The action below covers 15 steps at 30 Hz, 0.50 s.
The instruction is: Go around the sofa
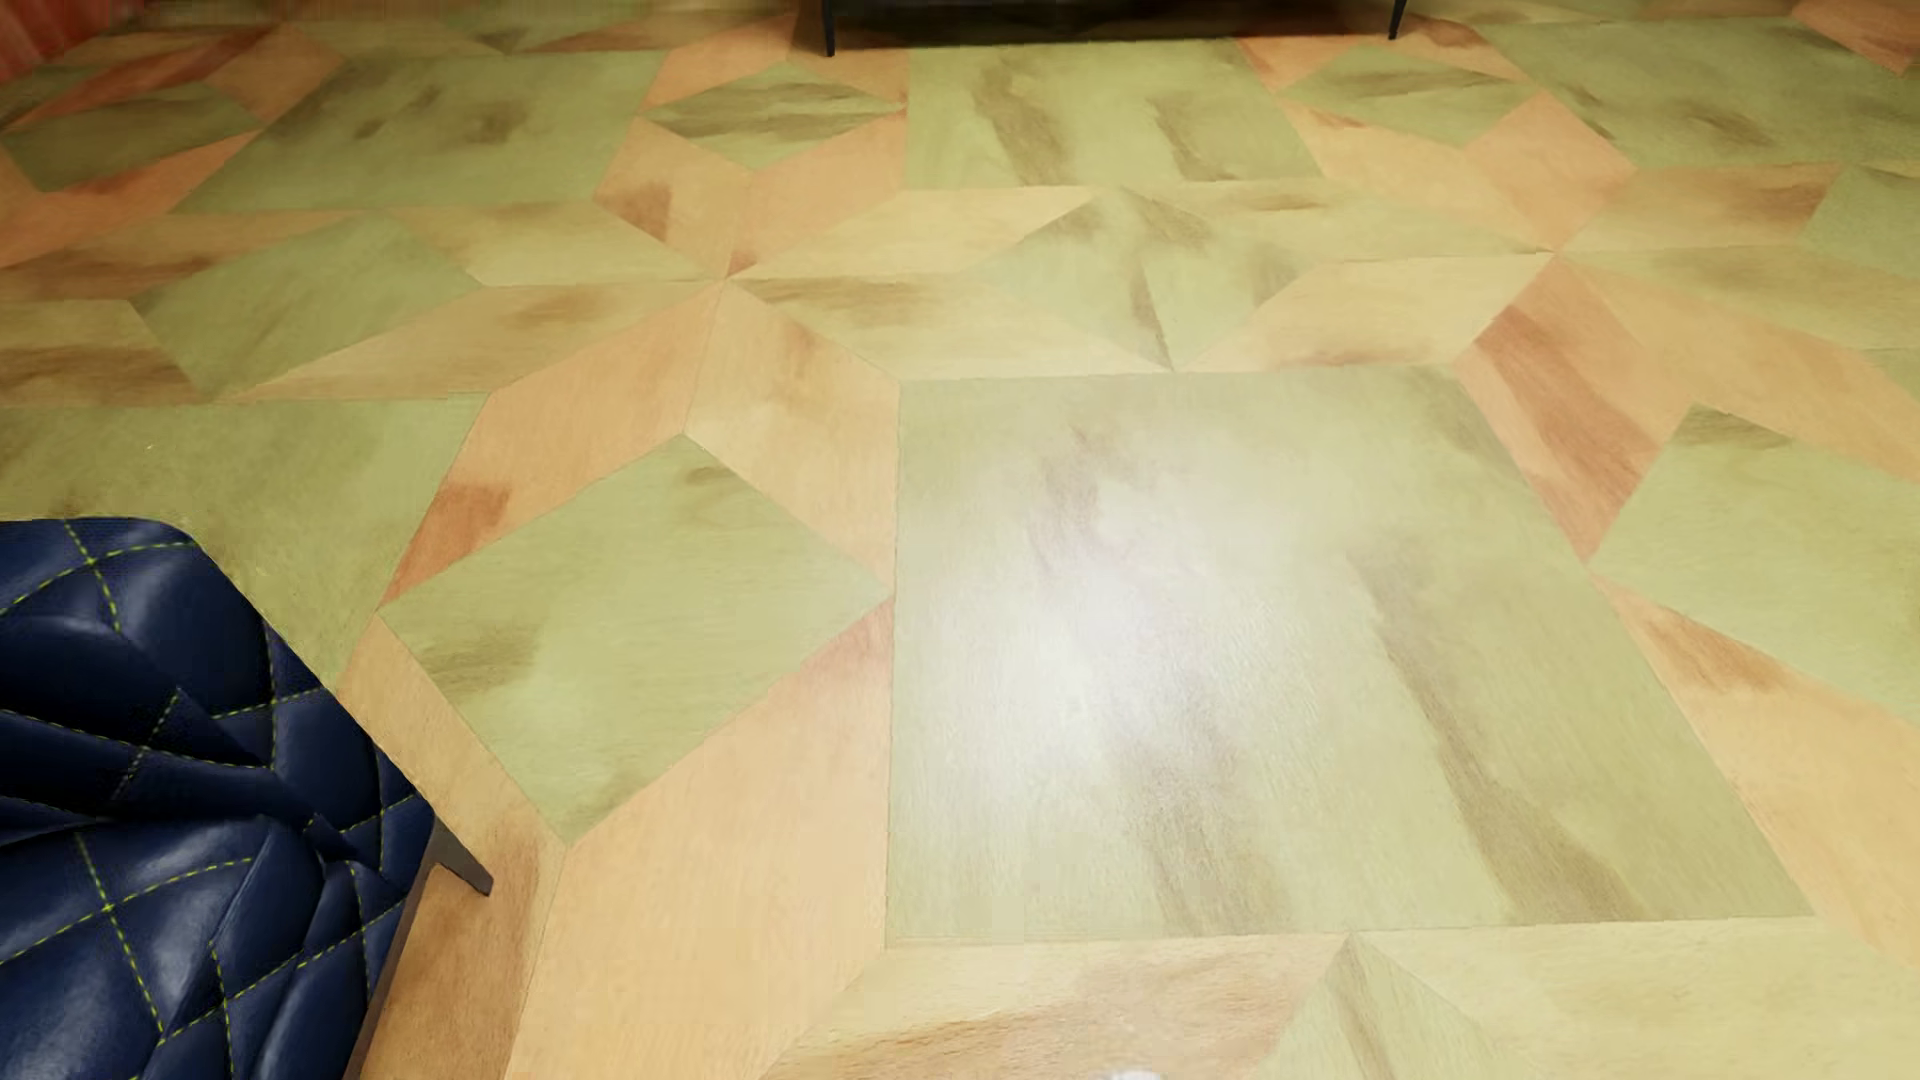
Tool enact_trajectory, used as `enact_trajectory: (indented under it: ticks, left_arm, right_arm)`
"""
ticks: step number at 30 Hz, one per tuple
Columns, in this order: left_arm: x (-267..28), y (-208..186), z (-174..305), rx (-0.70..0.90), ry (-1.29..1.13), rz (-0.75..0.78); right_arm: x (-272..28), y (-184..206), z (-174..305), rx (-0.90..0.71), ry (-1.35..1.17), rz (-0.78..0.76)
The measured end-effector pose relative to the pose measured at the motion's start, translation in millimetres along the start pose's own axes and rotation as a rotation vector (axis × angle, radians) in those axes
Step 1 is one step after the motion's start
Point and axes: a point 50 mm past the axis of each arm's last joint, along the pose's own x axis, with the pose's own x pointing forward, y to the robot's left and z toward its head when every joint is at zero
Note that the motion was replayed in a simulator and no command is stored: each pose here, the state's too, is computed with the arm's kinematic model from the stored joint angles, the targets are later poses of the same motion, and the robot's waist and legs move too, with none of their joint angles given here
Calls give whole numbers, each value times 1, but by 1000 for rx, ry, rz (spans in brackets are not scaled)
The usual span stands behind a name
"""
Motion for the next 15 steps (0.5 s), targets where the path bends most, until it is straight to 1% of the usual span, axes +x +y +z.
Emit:
enact_trajectory:
  ticks: [3, 4, 5, 6, 7, 9, 10, 11, 12, 13, 14, 15]
  left_arm:
    - [3, 48, 27, -55, -85, 143]
    - [1, 57, 33, -46, -109, 163]
    - [-2, 62, 31, -90, -121, 193]
    - [-2, 56, 25, -128, -101, 190]
    - [0, 40, 15, -167, -62, 160]
    - [1, 14, 2, -165, -9, 93]
    - [1, 1, -1, -115, 7, 42]
    - [0, -12, -8, -136, 38, 16]
    - [-6, -21, -14, -123, 32, -9]
    - [-8, -37, -31, -95, 114, -62]
    - [-13, -43, -43, -139, 159, -60]
    - [-18, -50, -55, -150, 204, -71]
  right_arm:
    - [-2, 1, -14, -18, 53, 7]
    - [-2, 1, -14, -34, 53, 12]
    - [-2, 1, -15, -52, 62, 17]
    - [-2, 2, -20, -56, 81, 21]
    - [-2, 1, -24, -53, 103, 18]
    - [1, -4, -12, -12, 65, -5]
    - [3, -6, 1, -24, 21, -7]
    - [4, -7, 14, -22, -29, -10]
    - [6, -10, 31, -37, -90, -16]
    - [6, -17, 44, -50, -137, -32]
    - [4, -24, 59, -35, -192, -52]
    - [3, -30, 69, -28, -233, -71]
